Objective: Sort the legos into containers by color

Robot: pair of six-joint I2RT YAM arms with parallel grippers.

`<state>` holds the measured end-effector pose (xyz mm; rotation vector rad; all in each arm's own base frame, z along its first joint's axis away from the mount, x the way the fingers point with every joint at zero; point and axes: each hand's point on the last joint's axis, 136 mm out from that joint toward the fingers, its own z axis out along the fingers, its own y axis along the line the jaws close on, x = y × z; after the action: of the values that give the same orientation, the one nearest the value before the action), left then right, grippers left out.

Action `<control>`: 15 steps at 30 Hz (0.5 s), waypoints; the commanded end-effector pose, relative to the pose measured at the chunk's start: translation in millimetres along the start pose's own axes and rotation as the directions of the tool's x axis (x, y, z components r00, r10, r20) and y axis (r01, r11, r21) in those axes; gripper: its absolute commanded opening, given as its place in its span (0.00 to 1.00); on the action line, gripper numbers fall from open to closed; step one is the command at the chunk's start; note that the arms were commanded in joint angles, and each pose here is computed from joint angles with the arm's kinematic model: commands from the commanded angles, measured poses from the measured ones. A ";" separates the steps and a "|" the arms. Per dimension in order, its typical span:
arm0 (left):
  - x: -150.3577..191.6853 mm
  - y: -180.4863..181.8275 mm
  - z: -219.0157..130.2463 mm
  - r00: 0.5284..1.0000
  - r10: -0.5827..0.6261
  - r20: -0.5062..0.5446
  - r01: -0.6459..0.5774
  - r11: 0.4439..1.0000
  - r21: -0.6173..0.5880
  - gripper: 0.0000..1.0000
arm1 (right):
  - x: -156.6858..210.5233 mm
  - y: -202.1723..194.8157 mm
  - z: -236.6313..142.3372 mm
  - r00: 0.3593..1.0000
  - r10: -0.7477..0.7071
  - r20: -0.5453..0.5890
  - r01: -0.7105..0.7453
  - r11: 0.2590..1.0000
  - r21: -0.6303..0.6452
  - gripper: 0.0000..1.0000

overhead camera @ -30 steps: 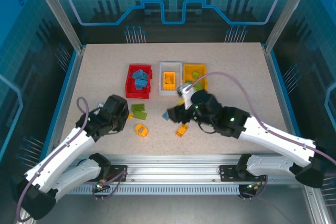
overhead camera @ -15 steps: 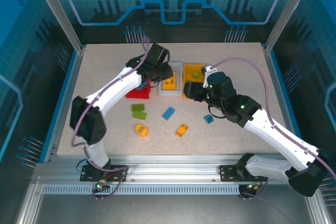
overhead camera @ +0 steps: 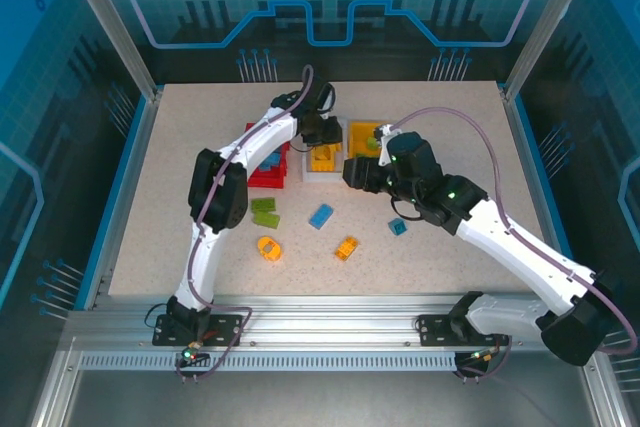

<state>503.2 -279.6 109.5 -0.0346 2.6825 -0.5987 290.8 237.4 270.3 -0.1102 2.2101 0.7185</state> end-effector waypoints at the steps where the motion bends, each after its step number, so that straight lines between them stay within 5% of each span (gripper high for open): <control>1: -1.4 -6.4 -6.1 1.000 0.027 -0.015 -0.026 0.999 0.038 0.16 | -13.3 9.2 -3.8 1.000 -0.008 0.029 0.009 0.999 -0.040 0.60; 7: 5.6 -5.4 5.3 0.999 0.010 -0.046 -0.008 0.998 0.055 0.23 | -9.4 6.1 1.4 1.000 -0.001 0.012 0.001 1.000 -0.030 0.60; 15: 10.8 -2.0 -0.7 0.999 0.001 -0.053 0.002 0.999 0.040 0.44 | -7.7 5.7 -2.4 1.000 -0.005 0.011 0.005 1.000 -0.031 0.60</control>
<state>500.1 -282.5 107.7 -0.0248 2.6989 -0.6478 290.3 241.9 267.5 -0.1245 2.2207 0.7378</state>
